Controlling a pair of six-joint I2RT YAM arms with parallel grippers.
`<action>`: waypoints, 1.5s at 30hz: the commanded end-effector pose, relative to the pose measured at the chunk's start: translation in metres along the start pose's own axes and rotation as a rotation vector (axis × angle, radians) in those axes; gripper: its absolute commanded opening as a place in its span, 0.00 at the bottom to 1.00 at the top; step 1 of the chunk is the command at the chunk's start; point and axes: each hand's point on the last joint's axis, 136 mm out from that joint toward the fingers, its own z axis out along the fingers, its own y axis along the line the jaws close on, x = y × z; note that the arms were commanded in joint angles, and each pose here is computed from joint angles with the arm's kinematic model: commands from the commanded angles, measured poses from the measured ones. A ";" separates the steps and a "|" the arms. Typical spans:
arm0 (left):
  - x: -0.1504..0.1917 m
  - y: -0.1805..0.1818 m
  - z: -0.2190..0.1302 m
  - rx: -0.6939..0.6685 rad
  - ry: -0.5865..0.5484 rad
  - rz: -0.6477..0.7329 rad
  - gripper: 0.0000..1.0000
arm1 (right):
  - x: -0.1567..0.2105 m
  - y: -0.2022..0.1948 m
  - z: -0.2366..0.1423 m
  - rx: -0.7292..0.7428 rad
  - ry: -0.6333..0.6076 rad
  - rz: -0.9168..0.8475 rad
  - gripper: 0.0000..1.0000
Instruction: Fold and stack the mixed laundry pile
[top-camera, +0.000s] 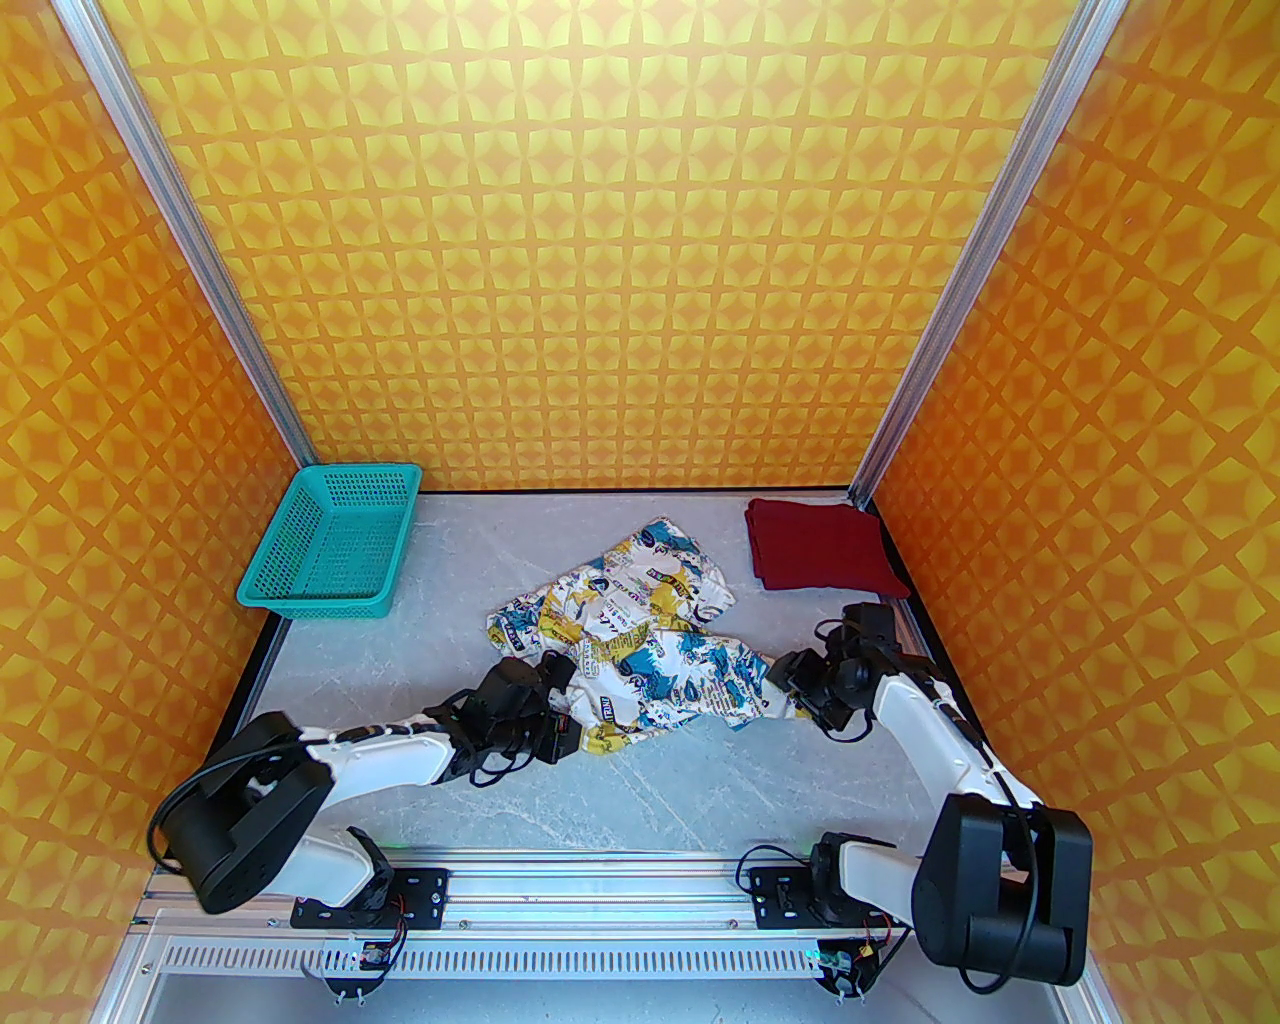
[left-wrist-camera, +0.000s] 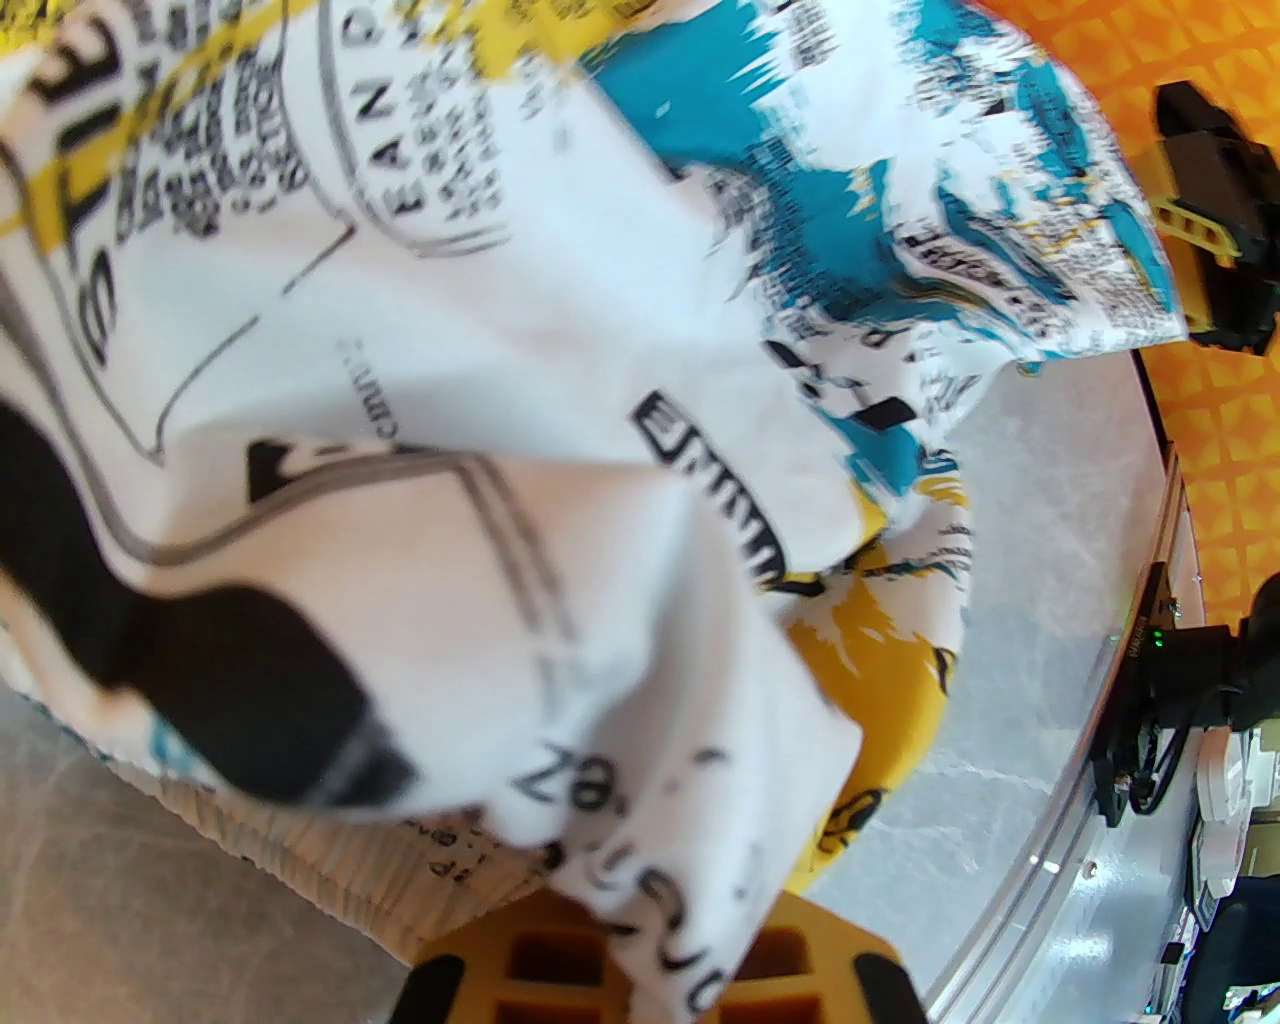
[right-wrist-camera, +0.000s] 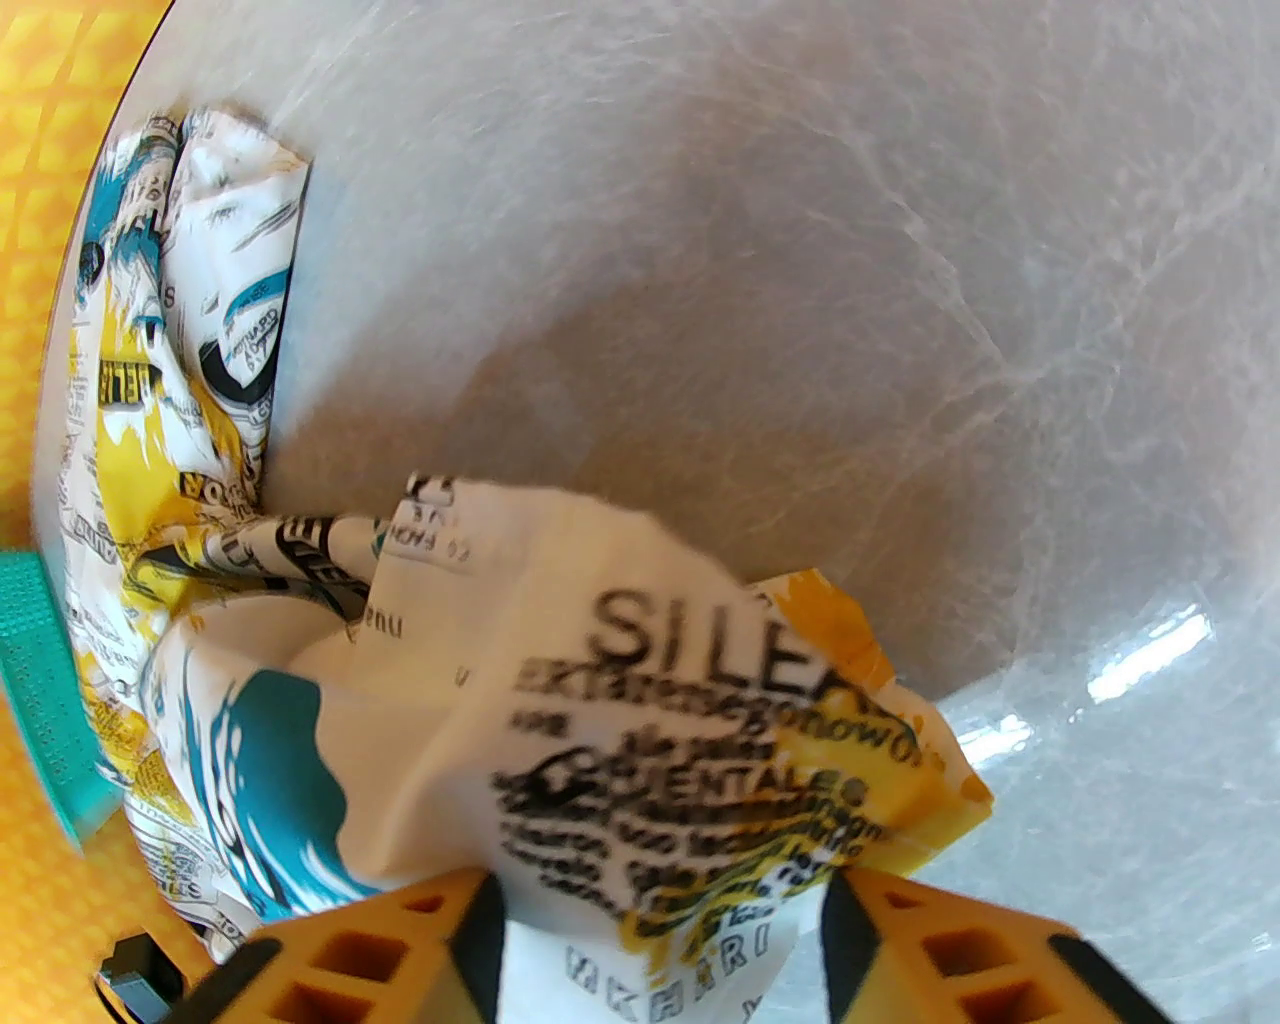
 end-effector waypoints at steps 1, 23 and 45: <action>-0.005 -0.006 -0.017 -0.020 -0.021 0.064 0.00 | -0.001 0.003 0.009 -0.126 0.031 0.159 0.59; -0.128 -0.090 -0.171 -0.075 -0.463 0.417 0.00 | -0.078 0.070 -0.089 -0.221 -0.292 -0.018 0.00; -0.132 -0.210 -0.393 0.078 -0.690 0.564 0.00 | -0.005 0.158 -0.321 -0.449 -0.606 -0.288 0.00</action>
